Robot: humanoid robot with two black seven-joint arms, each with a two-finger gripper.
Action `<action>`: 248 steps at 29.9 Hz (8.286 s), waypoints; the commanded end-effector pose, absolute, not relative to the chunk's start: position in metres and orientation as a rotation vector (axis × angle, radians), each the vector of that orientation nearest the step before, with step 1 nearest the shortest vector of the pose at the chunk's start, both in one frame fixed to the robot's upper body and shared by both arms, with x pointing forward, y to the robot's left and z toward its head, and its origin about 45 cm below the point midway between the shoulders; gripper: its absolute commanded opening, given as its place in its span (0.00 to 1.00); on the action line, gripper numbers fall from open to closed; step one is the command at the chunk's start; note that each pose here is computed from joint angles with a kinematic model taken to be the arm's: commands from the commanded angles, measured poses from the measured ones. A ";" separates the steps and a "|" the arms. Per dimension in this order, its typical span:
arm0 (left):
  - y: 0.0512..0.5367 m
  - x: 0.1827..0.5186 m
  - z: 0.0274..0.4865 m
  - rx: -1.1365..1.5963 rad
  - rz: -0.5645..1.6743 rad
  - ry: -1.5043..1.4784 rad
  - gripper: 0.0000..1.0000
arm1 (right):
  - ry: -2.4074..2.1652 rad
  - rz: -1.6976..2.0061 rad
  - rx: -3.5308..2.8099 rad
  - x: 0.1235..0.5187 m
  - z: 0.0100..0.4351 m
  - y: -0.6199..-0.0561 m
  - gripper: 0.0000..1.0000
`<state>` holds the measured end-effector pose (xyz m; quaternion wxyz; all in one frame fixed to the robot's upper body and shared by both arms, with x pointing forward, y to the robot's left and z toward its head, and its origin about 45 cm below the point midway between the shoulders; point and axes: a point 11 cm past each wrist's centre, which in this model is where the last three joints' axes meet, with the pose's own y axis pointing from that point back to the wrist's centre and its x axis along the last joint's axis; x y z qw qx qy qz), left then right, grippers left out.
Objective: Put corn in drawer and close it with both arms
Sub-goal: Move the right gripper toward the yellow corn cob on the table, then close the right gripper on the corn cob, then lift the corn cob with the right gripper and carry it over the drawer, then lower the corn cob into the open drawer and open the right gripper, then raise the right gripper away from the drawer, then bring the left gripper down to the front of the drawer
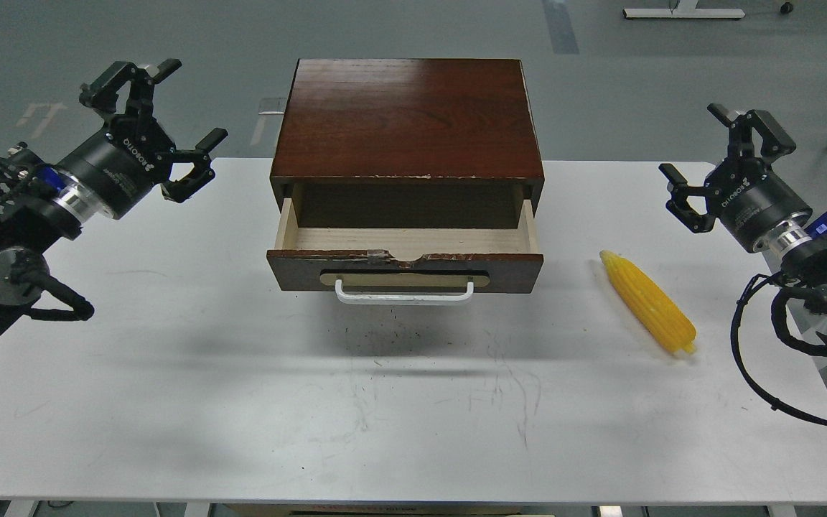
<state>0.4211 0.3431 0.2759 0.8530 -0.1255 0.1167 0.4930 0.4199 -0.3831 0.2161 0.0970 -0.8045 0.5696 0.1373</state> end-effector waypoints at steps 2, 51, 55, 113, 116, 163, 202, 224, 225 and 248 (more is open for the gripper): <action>0.343 0.420 0.274 -0.263 1.039 0.250 0.99 | 1.685 0.406 -2.384 0.420 0.216 -0.383 1.00; 0.346 0.423 0.268 -0.233 1.044 0.133 0.98 | 0.694 -1.220 -4.016 0.375 0.189 -0.393 1.00; 0.343 0.423 0.266 -0.235 1.039 0.139 0.98 | 0.667 -1.183 -4.056 0.375 0.176 -0.393 1.00; 0.348 0.425 0.272 -0.238 1.048 0.125 0.98 | 0.642 -1.869 -3.774 0.441 0.294 -0.355 0.31; 0.349 0.425 0.272 -0.237 1.049 0.124 0.98 | 0.548 -1.993 -3.659 0.445 0.323 -0.330 0.31; 0.365 0.423 0.281 -0.223 1.074 0.098 0.98 | -1.042 -3.063 -2.374 0.423 0.307 -0.088 0.38; 0.368 0.423 0.284 -0.224 1.079 0.090 0.98 | 0.691 -1.760 -3.171 0.459 0.380 -0.184 0.99; 0.348 0.425 0.278 -0.187 1.025 0.069 0.98 | 1.699 0.239 -2.427 0.447 0.263 -0.352 1.00; 0.348 0.425 0.277 -0.186 1.024 0.068 0.98 | 1.683 0.264 -2.427 0.445 0.259 -0.353 1.00; 0.168 0.351 0.378 0.040 0.266 -0.669 0.59 | 1.636 0.419 -2.500 0.416 0.212 -0.367 1.00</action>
